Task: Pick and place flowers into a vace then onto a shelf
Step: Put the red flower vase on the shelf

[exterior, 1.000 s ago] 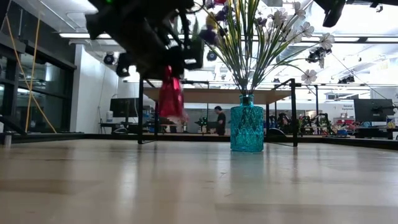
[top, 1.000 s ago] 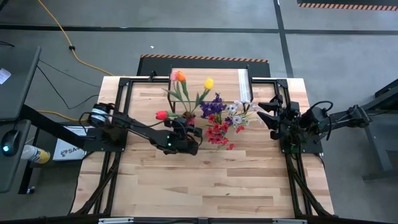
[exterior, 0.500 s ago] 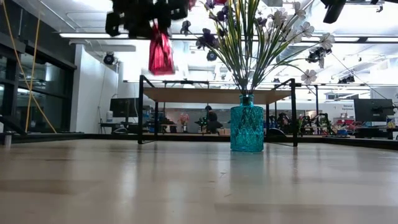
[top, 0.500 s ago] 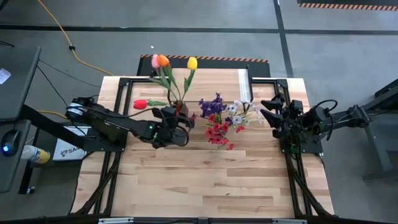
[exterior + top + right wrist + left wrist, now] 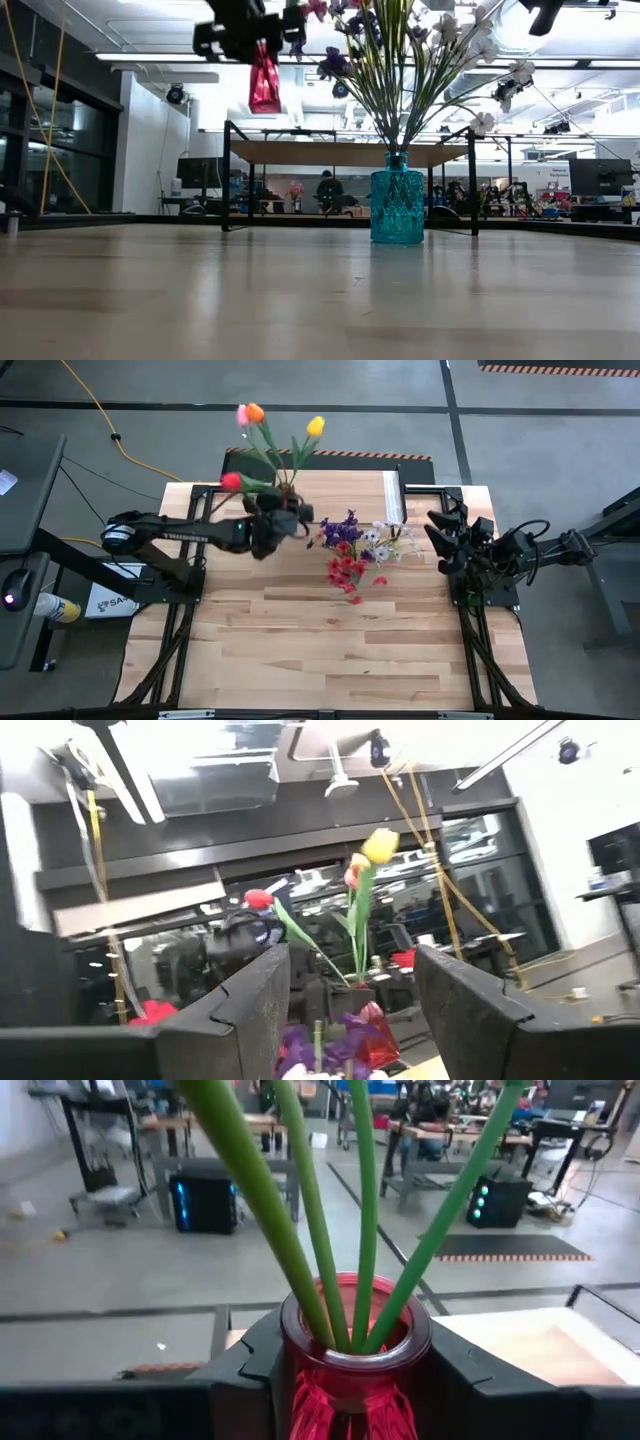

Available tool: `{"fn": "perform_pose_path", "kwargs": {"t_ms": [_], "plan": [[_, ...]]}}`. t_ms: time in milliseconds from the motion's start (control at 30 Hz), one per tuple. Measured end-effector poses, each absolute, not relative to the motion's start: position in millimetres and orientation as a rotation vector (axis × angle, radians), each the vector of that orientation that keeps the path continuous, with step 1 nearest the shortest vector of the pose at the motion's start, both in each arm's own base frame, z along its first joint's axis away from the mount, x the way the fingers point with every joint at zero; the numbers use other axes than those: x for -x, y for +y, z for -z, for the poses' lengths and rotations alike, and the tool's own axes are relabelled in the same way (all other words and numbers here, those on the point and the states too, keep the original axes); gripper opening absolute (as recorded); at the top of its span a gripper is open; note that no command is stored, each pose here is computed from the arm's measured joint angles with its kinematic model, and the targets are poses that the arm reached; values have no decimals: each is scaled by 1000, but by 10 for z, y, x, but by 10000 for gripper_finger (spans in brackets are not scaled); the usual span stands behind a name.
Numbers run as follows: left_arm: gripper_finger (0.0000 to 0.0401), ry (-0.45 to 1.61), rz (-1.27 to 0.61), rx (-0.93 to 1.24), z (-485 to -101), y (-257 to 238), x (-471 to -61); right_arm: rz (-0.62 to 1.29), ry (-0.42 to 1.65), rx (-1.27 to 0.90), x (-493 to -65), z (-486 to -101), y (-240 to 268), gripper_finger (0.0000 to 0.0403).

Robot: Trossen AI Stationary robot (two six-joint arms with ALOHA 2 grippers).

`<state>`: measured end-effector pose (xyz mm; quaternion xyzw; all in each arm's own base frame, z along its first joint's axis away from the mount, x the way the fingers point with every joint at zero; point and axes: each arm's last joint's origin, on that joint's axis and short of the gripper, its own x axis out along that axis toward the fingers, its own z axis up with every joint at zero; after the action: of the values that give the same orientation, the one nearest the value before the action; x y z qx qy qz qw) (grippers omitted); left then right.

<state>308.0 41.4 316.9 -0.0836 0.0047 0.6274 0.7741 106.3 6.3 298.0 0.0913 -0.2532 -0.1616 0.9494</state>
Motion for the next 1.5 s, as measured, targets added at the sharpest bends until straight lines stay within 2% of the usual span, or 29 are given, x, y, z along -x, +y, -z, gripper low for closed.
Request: {"fn": "perform_pose_path", "kwargs": {"t_ms": [133, 367, 933, 1200, 1500], "plan": [[173, -4, -1349, 238, -3151, 684, -3120, 365, -507, -164, -1061, -2978, 54, 206], [173, 6, -1296, 185, -2997, 952, -3358, 435, -489, -131, -1055, -2973, 39, 206], [175, 66, -1302, 158, -2668, 1113, -3541, 510, -467, -105, -1049, -2967, 22, 206], [239, 74, -1304, 154, -2660, 1109, -3540, 510, -467, -104, -1049, -2967, 22, 206], [264, 75, -1312, 150, -2658, 1109, -3539, 509, -467, -104, -1049, -2966, 22, 206]]}}
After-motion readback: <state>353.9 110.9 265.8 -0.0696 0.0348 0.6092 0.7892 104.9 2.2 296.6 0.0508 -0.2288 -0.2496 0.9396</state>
